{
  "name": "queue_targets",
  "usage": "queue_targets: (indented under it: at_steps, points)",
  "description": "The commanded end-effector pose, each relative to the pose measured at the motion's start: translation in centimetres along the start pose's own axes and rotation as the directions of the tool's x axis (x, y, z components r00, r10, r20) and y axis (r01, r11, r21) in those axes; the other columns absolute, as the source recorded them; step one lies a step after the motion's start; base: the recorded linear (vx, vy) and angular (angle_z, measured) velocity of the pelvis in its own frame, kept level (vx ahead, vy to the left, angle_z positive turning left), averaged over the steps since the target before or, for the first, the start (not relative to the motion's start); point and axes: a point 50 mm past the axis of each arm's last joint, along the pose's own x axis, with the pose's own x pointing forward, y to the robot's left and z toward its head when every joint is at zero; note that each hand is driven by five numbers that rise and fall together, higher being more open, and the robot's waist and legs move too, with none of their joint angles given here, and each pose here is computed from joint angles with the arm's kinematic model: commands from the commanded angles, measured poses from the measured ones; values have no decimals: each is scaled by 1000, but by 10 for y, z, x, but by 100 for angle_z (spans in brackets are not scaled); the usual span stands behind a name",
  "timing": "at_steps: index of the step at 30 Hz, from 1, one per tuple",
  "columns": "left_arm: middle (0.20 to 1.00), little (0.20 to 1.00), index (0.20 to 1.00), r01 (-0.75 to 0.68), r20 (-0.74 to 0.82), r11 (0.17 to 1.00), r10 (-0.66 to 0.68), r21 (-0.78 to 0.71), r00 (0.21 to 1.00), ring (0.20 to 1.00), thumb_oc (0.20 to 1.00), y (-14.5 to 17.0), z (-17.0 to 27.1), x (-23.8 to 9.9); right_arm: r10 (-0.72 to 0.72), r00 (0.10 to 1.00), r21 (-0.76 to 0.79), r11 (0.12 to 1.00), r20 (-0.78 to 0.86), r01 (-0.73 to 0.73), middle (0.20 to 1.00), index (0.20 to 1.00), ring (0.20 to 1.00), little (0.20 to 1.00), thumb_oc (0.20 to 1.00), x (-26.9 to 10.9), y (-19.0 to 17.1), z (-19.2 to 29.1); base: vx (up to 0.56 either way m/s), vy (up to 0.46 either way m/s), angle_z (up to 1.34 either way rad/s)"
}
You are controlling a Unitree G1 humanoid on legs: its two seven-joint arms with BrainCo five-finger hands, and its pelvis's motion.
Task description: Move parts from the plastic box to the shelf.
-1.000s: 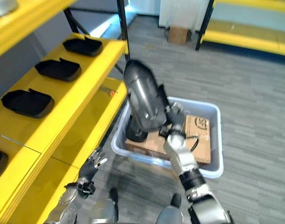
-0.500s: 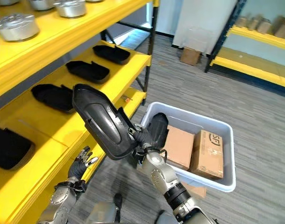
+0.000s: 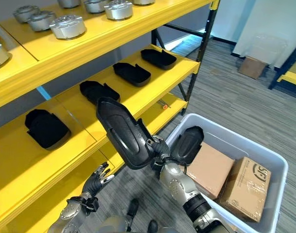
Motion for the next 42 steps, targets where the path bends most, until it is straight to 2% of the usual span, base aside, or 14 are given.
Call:
queue_targets:
  at_steps: [1,9,16,22,29,36,42]
  points:
    - [1000,1000,1000,98,98,991,-107,85,989,1000,1000,-5,31,12,69,983,127,988,170,-92,200,200,200,200,200,-3,22,33,-110,21,162]
    - [1000,1000,1000,125,98,989,-133,83,986,1000,1000,-7,35,16,86,991,95,991,105,-96,200,200,200,200,200,1,13,25,-101,131,75]
    - [1000,1000,1000,148,127,986,-156,71,980,1000,1000,-11,39,21,70,992,68,995,100,-77,200,200,200,200,200,6,7,33,-87,397,53]
    - [1000,1000,1000,138,142,978,-160,154,977,1000,1000,-14,44,18,36,994,107,993,103,-47,200,200,200,200,200,5,4,32,-78,484,49]
    - [1000,1000,1000,134,144,977,-158,168,977,1000,1000,-5,47,10,16,985,78,996,172,-30,200,200,200,200,200,-2,4,38,-90,308,17]
    - [1000,1000,1000,132,148,976,-158,171,976,1000,1000,-3,41,3,51,987,82,995,149,-64,200,200,200,200,200,-3,12,34,-69,233,-12]
    - [1000,1000,1000,189,142,974,-205,122,968,1000,1000,-24,45,13,35,988,106,993,150,-52,200,200,200,200,200,-11,5,35,-33,47,16]
